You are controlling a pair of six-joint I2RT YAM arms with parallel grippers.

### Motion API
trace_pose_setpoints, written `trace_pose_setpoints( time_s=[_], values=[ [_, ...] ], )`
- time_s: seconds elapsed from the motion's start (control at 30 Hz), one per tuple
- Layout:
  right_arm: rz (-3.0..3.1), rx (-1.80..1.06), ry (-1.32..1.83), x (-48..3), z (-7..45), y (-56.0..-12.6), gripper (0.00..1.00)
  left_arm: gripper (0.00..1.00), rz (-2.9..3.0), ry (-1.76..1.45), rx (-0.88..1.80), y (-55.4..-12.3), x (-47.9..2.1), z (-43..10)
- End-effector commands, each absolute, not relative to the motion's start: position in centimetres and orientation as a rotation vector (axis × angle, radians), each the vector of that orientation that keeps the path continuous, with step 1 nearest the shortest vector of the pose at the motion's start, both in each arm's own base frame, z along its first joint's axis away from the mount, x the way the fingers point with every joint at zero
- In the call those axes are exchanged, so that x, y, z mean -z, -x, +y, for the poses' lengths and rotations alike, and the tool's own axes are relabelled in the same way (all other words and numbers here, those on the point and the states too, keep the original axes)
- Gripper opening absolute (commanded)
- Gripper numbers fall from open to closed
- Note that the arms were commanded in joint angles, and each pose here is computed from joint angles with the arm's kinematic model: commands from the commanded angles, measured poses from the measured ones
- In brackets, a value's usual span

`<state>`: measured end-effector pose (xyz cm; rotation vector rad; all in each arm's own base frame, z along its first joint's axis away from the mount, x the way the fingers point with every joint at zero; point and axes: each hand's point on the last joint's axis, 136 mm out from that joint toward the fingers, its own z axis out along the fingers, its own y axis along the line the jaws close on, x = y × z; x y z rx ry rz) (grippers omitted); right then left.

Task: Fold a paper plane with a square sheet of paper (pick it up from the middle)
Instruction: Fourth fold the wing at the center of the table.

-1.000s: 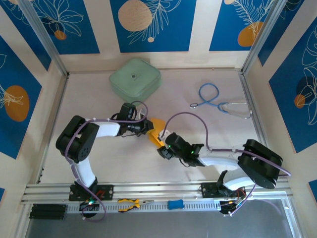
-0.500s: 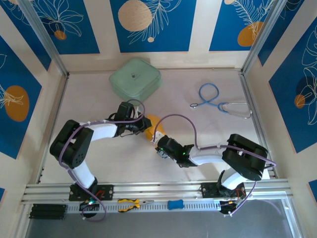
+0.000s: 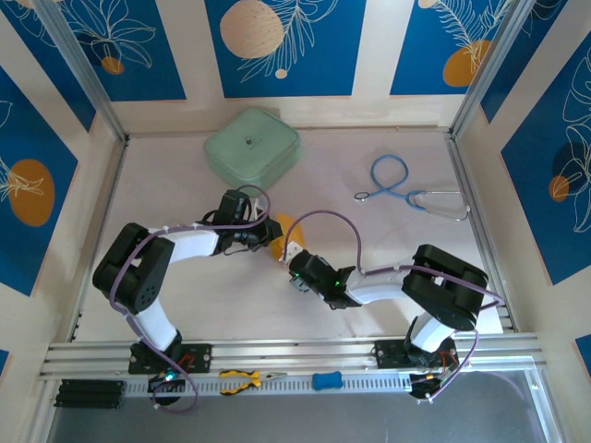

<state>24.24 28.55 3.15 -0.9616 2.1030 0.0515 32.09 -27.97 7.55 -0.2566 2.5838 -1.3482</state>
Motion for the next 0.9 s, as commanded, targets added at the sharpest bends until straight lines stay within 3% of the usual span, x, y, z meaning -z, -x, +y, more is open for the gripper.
trace_pose_setpoints(
  time_s=[0.0, 0.4, 0.87],
  values=[
    [2.106, -0.065, 0.91, -3.73, 28.75, -24.75, 0.28, 0.09, 2.592, 0.249, 1.346, -32.04, -7.82, -27.99],
    [2.097, -0.046, 0.877, -3.99, 28.21, -25.02, 0.34, 0.05, 2.591, 0.254, 1.339, -32.08, -7.94, -27.92],
    [2.074, -0.092, 0.87, -4.39, 28.06, -25.0, 0.3, 0.05, 2.598, 0.246, 1.346, -32.11, -8.01, -28.07]
  ],
)
